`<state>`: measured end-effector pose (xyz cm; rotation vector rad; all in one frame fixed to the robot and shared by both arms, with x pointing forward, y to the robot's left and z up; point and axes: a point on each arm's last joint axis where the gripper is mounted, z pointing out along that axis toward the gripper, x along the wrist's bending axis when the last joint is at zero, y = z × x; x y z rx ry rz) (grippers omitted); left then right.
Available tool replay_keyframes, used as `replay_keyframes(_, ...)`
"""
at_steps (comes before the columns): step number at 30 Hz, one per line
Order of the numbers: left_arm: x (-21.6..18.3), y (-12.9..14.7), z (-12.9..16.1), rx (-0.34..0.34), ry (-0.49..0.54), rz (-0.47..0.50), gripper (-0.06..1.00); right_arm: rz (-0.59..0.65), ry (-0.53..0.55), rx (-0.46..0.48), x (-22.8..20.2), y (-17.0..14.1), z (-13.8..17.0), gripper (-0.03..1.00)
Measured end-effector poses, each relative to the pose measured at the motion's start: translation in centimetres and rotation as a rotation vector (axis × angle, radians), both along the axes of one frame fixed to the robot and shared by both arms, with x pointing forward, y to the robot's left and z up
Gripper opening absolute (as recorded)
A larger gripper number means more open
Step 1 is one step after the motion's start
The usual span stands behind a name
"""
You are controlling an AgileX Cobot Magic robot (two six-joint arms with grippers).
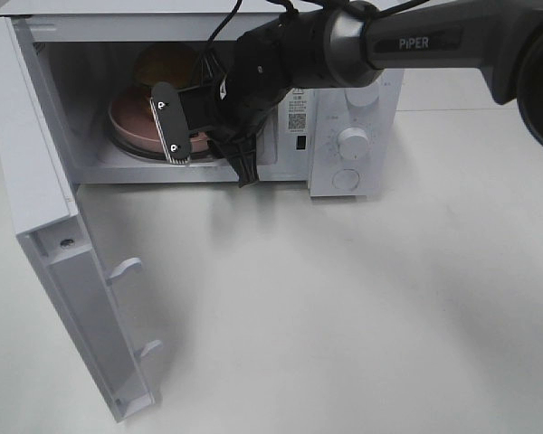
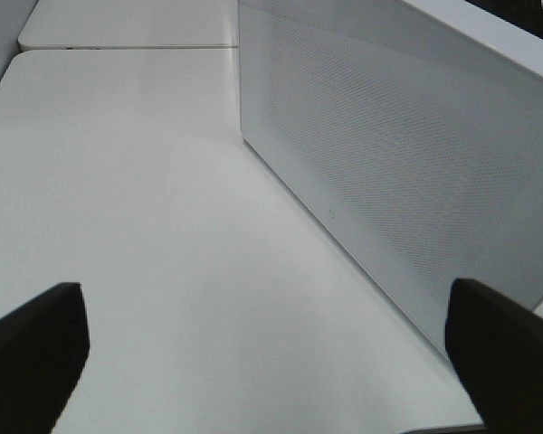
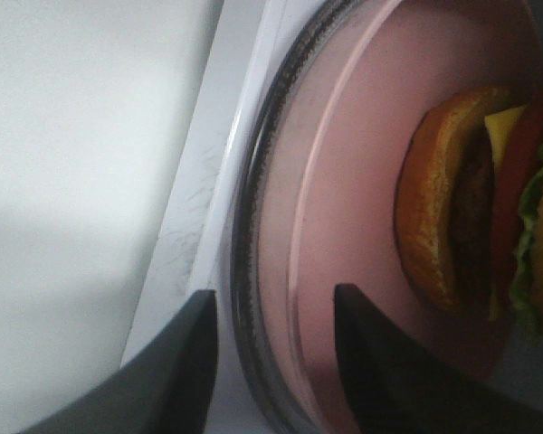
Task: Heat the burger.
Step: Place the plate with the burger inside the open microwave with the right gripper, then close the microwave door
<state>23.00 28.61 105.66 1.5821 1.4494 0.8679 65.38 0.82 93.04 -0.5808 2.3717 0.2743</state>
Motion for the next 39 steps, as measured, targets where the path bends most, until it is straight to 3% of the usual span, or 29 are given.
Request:
replay_keyframes(3,0.0,0.0,0.0,0.001,0.0,0.001,1.0,0.0,-0.001,0.002,-0.1,-0.1,0.1,0.47)
replay_keyframes(5,0.0,0.0,0.0,0.001,0.0,0.001,1.0,0.001,0.006,0.004,-0.6,-0.4,0.1,0.57)
replay_keyframes(18,0.0,0.0,0.0,0.001,0.0,0.001,1.0,-0.014,-0.005,0.054,-2.7,-1.8,1.1,0.75)
replay_keyframes(39,0.0,0.0,0.0,0.001,0.0,0.001,1.0,-0.08,0.067,0.082,-8.0,-5.7,2.7,0.77)
